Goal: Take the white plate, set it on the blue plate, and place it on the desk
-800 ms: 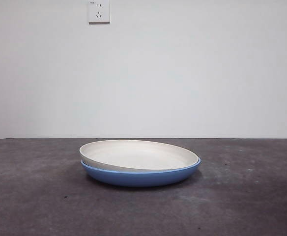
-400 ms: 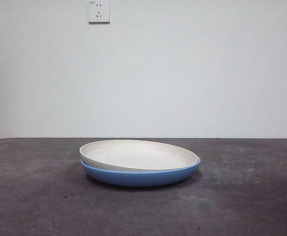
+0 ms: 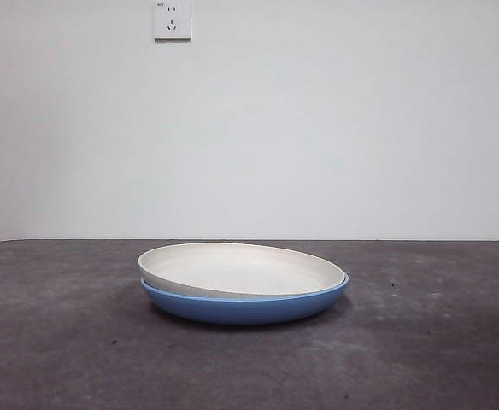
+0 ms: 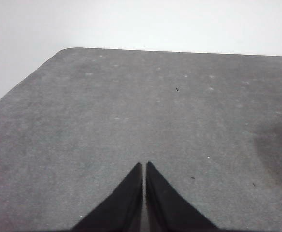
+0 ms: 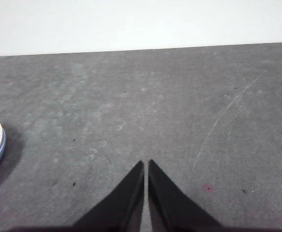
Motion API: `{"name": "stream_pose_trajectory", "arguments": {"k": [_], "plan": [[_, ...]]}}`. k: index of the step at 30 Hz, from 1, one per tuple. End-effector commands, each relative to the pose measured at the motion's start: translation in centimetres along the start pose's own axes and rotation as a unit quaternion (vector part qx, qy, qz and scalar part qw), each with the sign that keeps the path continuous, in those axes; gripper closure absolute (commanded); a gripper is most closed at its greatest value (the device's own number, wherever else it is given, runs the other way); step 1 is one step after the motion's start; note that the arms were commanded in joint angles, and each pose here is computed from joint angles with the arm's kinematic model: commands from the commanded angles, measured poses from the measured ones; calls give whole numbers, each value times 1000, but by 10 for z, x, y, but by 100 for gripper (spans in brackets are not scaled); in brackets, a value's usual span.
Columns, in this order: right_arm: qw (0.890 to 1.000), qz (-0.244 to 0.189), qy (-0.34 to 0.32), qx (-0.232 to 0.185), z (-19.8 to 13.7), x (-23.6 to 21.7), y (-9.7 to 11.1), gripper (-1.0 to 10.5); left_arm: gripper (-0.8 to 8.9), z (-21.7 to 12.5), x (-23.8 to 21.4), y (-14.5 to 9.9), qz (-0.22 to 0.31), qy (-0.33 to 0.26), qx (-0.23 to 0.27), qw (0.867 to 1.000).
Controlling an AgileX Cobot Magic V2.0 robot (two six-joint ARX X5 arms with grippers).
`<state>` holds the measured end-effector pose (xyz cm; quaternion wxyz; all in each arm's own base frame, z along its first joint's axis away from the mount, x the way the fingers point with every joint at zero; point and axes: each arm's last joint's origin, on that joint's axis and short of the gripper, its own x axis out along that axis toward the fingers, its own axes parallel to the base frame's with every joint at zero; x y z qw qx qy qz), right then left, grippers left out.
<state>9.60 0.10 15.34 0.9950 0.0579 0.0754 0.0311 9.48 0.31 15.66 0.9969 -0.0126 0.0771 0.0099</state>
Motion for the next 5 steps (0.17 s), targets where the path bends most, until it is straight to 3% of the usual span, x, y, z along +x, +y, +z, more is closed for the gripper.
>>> {"name": "stream_pose_trajectory", "arguments": {"k": [1,5], "plan": [[1000,-2,-4,4,0,0,0,939,804,-7,2,0,3,12,-4,1000],[1000,-2,-4,4,0,0,0,939,804,-7,2,0,3,12,-4,1000]]}}
